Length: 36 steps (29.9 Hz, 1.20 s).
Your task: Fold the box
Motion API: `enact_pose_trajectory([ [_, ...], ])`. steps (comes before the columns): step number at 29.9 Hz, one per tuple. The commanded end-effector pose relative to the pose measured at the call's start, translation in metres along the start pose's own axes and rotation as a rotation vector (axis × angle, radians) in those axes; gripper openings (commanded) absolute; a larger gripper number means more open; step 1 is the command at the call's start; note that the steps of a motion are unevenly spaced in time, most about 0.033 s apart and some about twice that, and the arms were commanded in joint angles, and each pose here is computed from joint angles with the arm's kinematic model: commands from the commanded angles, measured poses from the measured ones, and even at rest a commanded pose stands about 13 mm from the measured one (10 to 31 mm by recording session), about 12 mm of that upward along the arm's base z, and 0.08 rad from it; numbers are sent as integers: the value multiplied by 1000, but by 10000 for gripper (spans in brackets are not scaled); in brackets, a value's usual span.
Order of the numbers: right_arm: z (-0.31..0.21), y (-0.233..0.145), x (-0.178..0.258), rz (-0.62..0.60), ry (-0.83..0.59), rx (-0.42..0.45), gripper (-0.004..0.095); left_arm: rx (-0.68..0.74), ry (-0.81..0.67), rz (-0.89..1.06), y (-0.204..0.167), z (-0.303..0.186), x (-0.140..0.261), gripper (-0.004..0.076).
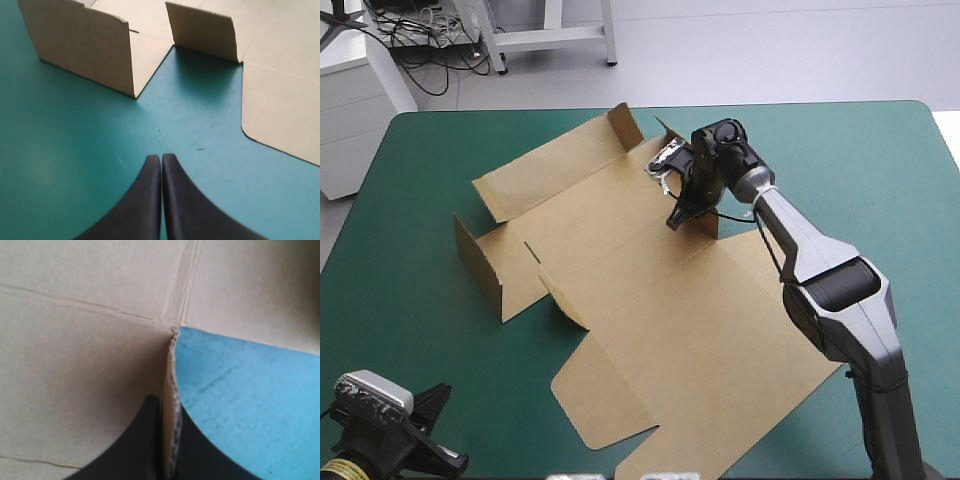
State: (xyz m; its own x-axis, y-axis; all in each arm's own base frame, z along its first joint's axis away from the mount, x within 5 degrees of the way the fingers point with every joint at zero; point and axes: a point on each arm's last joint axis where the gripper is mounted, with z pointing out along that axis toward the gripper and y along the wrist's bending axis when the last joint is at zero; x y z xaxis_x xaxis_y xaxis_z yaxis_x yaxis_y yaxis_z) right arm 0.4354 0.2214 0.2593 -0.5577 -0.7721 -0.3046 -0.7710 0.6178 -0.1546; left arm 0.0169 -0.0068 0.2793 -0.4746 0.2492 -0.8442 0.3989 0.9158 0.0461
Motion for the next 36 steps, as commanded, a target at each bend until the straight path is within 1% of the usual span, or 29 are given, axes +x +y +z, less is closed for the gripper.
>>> enact_pose_trajectory([
  [1, -54, 12, -17, -161, -132, 60, -15, -2, -81, 0, 1, -5, -13, -10],
  [6, -66, 35, -36, -336, -215, 88, -15, -2, -81, 0, 1, -5, -13, -10],
  [12, -66, 67, -49, -570, -274, 42, -15, -2, -81, 0, 1, -5, -13, -10],
  [17, -68, 86, -57, -720, -345, 21, -15, -2, -81, 0, 1, -5, -13, -10],
  [20, -69, 93, -61, -778, -383, 19, -15, -2, -81, 0, 1, -5, -13, -10],
  [22, -69, 96, -63, -786, -406, 13, -15, -2, -81, 0, 1, -5, -13, -10],
  [26, -68, 96, -63, -772, -404, 12, -14, -2, -81, 0, 1, -5, -13, -10],
  [30, -68, 95, -64, -672, -413, 6, -14, -2, -81, 0, 1, -5, -13, -10],
  [34, -69, 93, -65, -658, -420, 23, -13, -2, -81, 0, 1, -5, -13, -10],
  [36, -69, 91, -66, -628, -416, 39, -8, -2, -81, 0, 1, -5, -13, -10],
])
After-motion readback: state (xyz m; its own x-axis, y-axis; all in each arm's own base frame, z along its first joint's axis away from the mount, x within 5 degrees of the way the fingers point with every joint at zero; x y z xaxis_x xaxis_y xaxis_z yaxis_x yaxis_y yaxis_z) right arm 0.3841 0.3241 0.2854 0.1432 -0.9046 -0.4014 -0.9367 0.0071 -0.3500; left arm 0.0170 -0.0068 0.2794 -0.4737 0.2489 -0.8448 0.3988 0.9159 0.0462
